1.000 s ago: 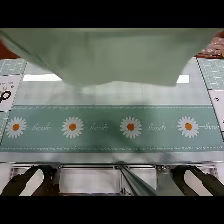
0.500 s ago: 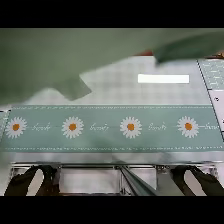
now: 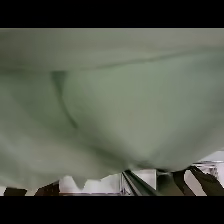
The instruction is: Fold the shirts.
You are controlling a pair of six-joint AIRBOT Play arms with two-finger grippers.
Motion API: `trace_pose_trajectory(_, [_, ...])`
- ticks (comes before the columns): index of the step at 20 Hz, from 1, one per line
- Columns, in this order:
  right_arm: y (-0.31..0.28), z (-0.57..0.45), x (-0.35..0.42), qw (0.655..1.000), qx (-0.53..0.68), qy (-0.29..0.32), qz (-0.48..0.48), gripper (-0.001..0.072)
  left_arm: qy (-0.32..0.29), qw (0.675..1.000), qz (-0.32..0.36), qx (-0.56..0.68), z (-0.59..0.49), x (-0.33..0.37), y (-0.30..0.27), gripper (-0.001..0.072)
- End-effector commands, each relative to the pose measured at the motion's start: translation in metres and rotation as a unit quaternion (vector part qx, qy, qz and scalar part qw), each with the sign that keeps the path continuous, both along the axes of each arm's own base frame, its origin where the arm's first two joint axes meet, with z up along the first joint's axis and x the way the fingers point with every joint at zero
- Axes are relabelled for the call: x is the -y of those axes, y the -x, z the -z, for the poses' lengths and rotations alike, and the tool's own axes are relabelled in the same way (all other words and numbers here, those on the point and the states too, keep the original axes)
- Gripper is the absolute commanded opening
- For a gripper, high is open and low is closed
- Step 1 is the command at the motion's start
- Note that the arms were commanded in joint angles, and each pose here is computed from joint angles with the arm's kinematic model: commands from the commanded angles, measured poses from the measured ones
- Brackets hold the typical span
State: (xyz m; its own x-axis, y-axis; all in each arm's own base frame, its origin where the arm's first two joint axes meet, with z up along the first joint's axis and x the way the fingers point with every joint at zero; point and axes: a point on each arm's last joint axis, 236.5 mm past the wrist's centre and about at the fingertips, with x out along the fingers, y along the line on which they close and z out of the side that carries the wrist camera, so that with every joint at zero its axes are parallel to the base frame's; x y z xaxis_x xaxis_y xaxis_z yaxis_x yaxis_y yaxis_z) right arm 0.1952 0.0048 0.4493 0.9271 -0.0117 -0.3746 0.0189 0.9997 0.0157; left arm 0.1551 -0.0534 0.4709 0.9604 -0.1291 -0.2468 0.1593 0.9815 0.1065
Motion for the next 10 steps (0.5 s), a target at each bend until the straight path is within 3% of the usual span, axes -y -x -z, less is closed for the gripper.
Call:
trace_pose_trajectory(1, [-0.031, 0.065, 0.012, 0.990, -0.138, -0.029, -0.002, 0.0016, 0.038, 0.985, 0.010, -0.168, 0.074, -0.010, -0.034, 0.0018])
trace_pose_trajectory(4, [-0.071, 0.173, 0.029, 0.950, -0.305, -0.061, -0.009, 0.0016, 0.079, 0.945, 0.026, -0.317, 0.166, -0.020, -0.080, 0.0018])
trace_pose_trajectory(7, [-0.126, 0.259, 0.035, 0.915, -0.394, -0.085, -0.019, 0.0016, 0.103, 0.917, 0.056, -0.382, 0.250, -0.016, -0.146, 0.0018])
trace_pose_trajectory(10, [-0.211, 0.304, 0.030, 0.927, -0.367, -0.069, -0.038, 0.0016, 0.110, 0.909, 0.073, -0.396, 0.307, -0.003, -0.222, 0.0019])
